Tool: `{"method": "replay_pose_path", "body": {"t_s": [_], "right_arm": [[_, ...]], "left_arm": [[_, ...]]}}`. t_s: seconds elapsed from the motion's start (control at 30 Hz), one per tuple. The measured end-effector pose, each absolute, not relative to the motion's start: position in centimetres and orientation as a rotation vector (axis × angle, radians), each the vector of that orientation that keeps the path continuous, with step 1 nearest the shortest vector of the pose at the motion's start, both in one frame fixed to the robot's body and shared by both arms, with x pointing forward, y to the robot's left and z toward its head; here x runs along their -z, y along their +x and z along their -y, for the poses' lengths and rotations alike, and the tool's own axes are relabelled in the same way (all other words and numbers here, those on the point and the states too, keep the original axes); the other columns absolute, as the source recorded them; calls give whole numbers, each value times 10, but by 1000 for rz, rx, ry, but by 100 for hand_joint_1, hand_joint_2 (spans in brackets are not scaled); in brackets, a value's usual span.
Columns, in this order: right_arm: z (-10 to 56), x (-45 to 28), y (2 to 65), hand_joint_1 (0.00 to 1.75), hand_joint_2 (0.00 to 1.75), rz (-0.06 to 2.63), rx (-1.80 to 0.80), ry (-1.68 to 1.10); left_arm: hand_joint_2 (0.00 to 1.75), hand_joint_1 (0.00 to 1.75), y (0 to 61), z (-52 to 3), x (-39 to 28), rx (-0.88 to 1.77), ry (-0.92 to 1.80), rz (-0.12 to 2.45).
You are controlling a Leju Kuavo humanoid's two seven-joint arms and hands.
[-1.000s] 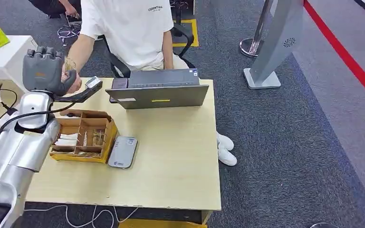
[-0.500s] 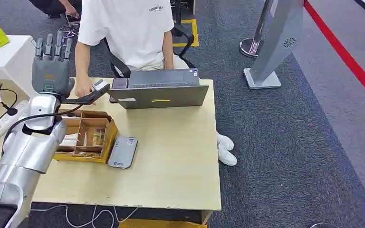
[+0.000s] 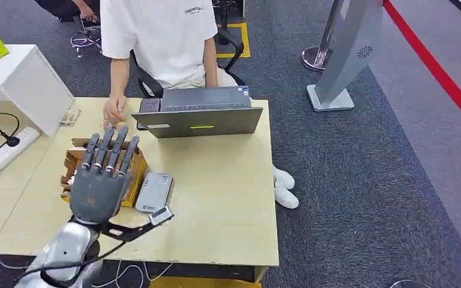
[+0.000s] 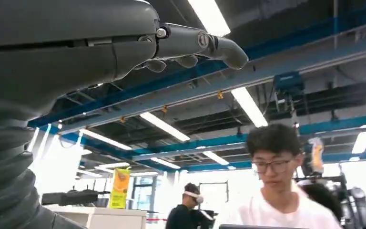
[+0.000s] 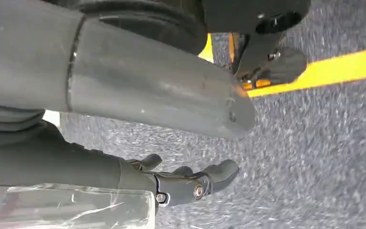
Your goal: Pass the card to the sensor for recognition and then transmit it.
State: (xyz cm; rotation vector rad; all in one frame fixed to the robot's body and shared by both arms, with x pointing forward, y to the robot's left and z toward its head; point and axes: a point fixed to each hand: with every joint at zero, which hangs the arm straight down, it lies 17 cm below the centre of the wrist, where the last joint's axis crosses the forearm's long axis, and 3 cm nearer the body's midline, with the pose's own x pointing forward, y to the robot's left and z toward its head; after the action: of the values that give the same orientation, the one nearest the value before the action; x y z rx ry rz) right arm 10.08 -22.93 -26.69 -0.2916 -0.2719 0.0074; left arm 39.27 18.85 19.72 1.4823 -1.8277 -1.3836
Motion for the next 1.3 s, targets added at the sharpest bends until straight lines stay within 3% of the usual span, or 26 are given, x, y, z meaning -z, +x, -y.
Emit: {"method": "replay_pose_path", "body": {"t_s": [0.2, 0.37, 0.87, 1.3], "right_arm": [[227, 267, 97, 0, 0, 260, 45, -295], [219, 269, 96, 0, 0, 252, 41, -235], [226, 271, 98, 0, 0, 259, -56, -216], [228, 271, 100, 0, 0, 262, -94, -214]], "left_arm": [[175, 0, 336, -169, -176, 1452, 1362, 1848], [175, 0, 327, -166, -152, 1500, 1287, 1768], [175, 0, 417, -271, -90, 1394, 1348, 1318], [175, 0, 442, -283, -81, 1342, 1341, 1253]]}}
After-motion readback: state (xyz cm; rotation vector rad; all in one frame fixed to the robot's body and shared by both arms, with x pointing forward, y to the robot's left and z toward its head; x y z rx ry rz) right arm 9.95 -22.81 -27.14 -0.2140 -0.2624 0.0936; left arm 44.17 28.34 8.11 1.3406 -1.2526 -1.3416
